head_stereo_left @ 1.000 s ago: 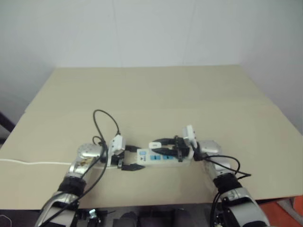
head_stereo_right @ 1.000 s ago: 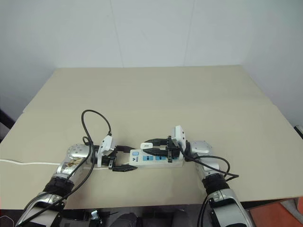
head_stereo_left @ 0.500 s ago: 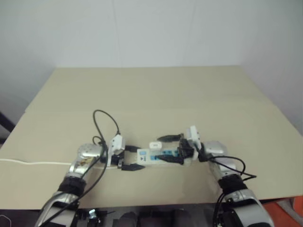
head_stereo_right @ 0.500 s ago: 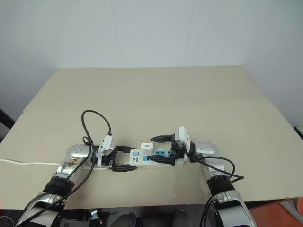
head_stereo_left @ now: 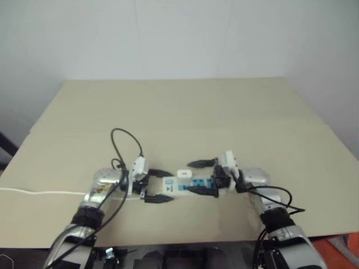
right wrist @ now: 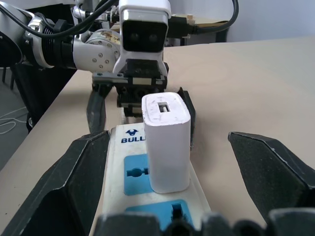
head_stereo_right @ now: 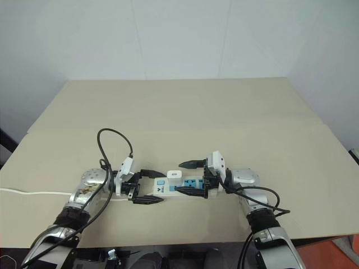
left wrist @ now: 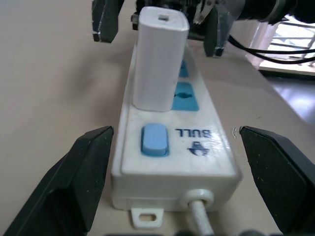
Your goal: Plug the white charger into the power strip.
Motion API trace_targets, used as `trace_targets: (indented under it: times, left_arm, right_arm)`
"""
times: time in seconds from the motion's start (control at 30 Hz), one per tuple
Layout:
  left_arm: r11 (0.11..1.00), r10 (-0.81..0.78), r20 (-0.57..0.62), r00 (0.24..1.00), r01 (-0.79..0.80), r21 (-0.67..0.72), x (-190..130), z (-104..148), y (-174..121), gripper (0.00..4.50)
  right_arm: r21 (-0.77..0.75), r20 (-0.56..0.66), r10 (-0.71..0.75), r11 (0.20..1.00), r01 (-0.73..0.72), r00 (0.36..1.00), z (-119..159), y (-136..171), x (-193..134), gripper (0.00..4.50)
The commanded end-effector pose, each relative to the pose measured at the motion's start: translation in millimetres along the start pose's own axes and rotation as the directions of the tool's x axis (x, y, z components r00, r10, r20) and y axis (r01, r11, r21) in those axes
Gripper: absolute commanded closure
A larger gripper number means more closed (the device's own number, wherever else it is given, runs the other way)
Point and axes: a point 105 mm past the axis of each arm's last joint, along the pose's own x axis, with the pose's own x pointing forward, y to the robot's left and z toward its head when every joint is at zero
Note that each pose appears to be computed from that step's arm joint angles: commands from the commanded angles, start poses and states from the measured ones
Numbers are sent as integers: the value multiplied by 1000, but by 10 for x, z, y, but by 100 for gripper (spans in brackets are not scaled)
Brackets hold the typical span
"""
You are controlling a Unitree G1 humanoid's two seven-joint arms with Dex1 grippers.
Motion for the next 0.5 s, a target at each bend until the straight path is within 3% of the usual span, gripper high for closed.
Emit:
trace_targets:
  times: [0.03,0.13,0.2,0.33,0.5]
  left_arm:
    - [998,48,97,994,-52,43,-147,325,57,3]
    - [1000,20,167,986,-22,8,-290,508,-41,3]
    - [999,52,169,984,-49,-17,-400,496,-66,3]
    - [983,182,53,982,-181,-25,-693,250,-65,3]
    - [960,279,-42,959,-280,-6,-1058,148,-175,3]
  right_arm:
    - [29,-33,-45,998,46,998,13,-8,-166,0]
    - [-6,-73,-61,998,60,995,254,-37,-283,0]
    - [-56,-107,-59,997,53,992,433,-12,-417,0]
    - [-123,-226,-93,990,66,970,655,52,-786,0]
    - [-215,-375,-214,967,140,902,759,82,-1279,0]
